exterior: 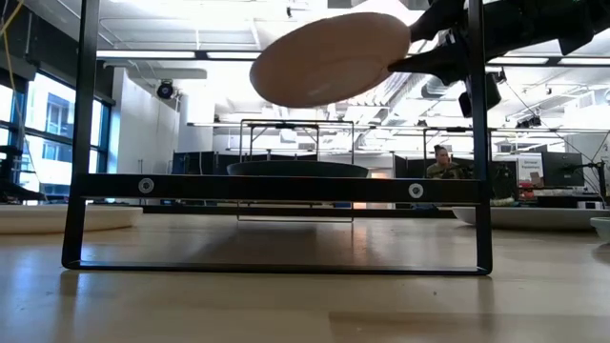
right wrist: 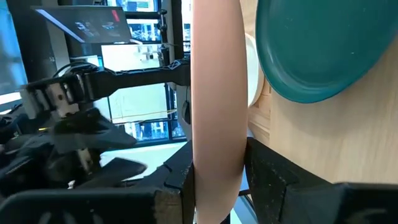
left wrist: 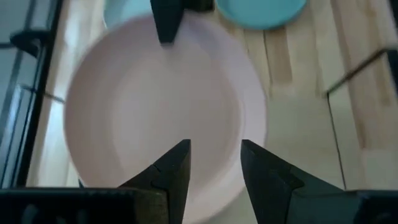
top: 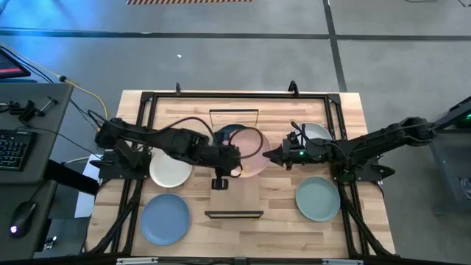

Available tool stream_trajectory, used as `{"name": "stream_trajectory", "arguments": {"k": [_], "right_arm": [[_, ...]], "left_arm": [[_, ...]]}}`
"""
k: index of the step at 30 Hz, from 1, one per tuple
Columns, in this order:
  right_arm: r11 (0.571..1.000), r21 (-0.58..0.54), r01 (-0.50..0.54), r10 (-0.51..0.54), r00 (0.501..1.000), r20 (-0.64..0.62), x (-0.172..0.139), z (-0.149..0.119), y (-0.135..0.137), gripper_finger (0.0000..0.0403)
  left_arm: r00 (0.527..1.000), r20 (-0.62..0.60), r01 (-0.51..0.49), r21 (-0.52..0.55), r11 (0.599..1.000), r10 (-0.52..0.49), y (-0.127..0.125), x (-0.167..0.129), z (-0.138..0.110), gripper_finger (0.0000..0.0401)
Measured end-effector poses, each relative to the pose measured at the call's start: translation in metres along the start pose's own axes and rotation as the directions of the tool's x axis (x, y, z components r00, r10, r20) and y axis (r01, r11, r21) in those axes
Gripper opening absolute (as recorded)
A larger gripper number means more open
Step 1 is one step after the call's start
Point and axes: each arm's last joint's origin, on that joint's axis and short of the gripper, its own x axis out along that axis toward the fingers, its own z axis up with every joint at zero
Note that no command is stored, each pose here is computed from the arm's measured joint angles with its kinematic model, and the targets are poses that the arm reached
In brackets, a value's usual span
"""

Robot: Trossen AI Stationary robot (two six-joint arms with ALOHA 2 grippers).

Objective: Place and stack plates onto a shelf
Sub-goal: Put the pink plate on the shelf

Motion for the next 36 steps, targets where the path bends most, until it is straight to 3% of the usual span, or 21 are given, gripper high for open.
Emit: {"name": "stream_trajectory", "arguments": {"k": [6, 14, 22, 27, 36], "right_arm": [[1.000, -0.007, -0.007, 0.007, 1.000, 0.003, 0.000, 0.000, 0.001, 0.0098], [1.000, -0.019, 0.009, -0.011, 0.996, -0.091, -0.001, -0.005, -0.001, 0.0098], [0.992, -0.070, 0.101, -0.113, 0.971, -0.208, 0.001, -0.029, -0.016, 0.0098], [0.980, -0.101, 0.171, -0.190, 0.955, -0.226, 0.010, -0.042, -0.034, 0.0098], [0.976, -0.092, 0.197, -0.214, 0.943, -0.256, 0.025, -0.051, -0.051, 0.0098]], "left_arm": [[0.999, -0.002, -0.036, 0.024, 0.999, 0.036, 0.010, -0.022, -0.007, 0.0131], [0.966, 0.157, -0.165, -0.232, 0.959, 0.204, 0.034, -0.101, -0.026, 0.0131], [0.898, 0.315, -0.173, -0.387, 0.906, 0.306, 0.030, -0.163, -0.050, 0.0131], [0.874, 0.353, -0.178, -0.408, 0.895, 0.335, 0.020, -0.173, -0.055, 0.0131], [0.882, 0.343, -0.171, -0.405, 0.898, 0.323, 0.007, -0.166, -0.052, 0.0131]]}}
